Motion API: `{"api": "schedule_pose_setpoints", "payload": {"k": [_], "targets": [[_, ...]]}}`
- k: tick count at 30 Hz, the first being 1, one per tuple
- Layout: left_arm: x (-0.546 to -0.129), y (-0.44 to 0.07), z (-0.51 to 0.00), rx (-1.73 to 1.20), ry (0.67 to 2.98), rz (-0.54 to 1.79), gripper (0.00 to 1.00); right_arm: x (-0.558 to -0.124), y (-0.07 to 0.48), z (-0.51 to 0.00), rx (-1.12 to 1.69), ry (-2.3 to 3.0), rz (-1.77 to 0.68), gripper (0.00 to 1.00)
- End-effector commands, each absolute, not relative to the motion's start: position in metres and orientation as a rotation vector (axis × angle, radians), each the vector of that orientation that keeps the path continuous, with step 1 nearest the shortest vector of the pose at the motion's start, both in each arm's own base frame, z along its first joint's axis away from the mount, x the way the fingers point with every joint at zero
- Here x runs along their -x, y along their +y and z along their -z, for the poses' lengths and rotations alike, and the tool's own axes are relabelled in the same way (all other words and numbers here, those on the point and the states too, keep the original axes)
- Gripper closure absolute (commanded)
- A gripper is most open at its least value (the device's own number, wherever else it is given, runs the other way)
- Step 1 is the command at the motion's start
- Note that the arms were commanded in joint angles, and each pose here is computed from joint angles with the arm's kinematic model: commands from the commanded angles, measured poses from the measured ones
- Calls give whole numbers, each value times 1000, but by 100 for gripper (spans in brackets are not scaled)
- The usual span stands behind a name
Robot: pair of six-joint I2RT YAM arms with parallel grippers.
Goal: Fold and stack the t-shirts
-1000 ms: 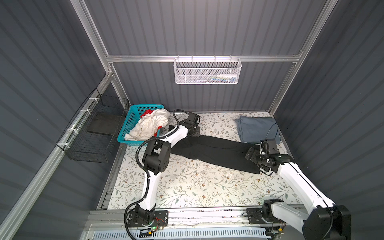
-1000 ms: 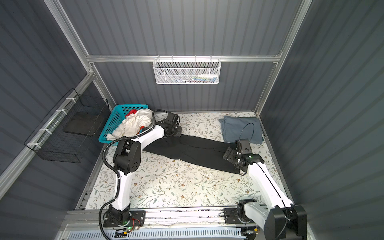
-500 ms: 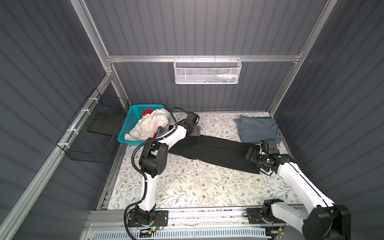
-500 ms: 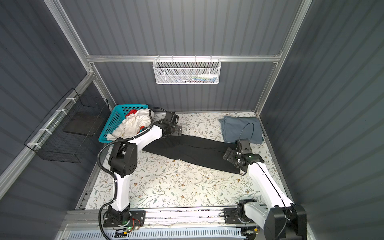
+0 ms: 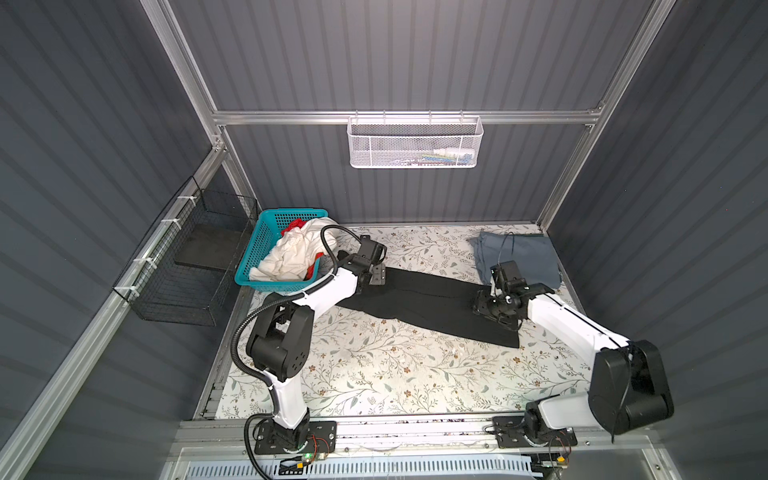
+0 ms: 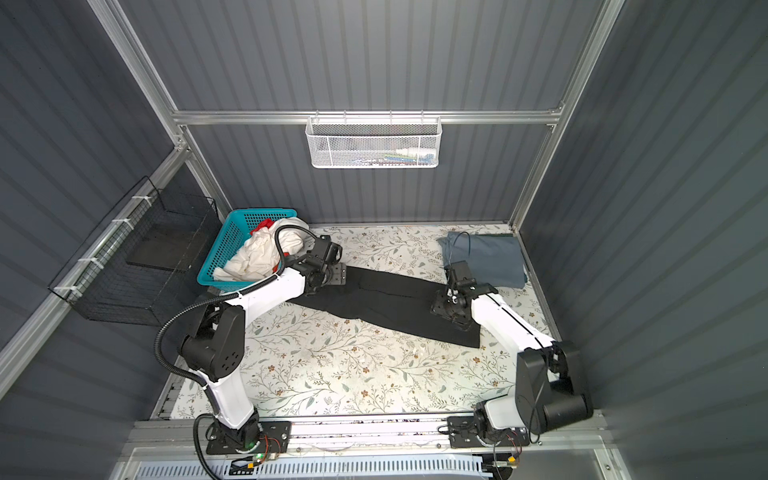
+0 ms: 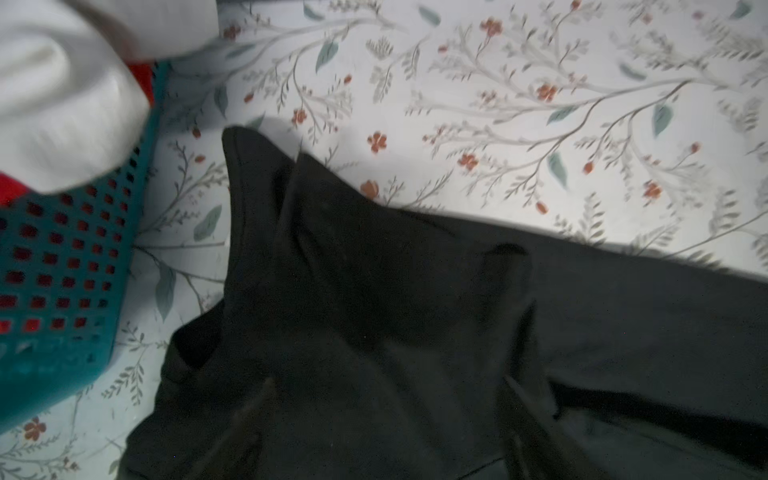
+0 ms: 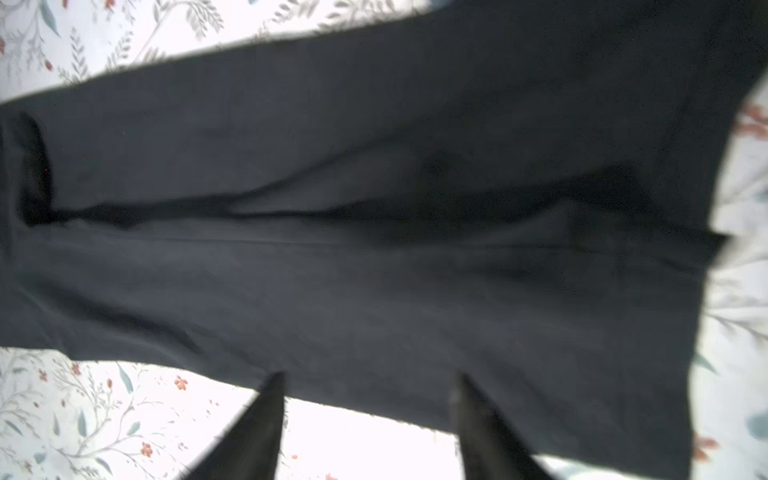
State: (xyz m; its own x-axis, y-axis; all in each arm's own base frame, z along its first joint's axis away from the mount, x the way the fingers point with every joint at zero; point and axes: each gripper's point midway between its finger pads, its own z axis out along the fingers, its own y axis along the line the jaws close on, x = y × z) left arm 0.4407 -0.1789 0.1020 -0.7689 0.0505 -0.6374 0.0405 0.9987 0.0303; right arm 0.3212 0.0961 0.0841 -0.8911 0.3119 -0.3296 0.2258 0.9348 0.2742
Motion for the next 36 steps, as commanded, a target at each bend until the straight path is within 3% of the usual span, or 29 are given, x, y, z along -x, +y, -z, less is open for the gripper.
{"api": "schedule_pose_setpoints", "payload": {"k": [1,3,5,16,25,36], "targets": [[-440,-163,-87,15,2493,4,29,-332,105,-78,-350,2739,-313,61],[-441,-156,-80,40,2519,11,39,-335,106,-70,-351,2758,-301,69],[-442,-153,-72,42,2536,1,39,-338,106,-64,-358,2767,-289,75],[-456,-162,-36,19,2619,17,41,-334,98,-27,-394,2836,-193,78],[-499,-177,-21,-27,2599,12,44,-314,98,-15,-331,2894,-88,83],[-553,-202,-2,-129,2590,48,44,-286,133,-4,-149,3009,-250,87]]}}
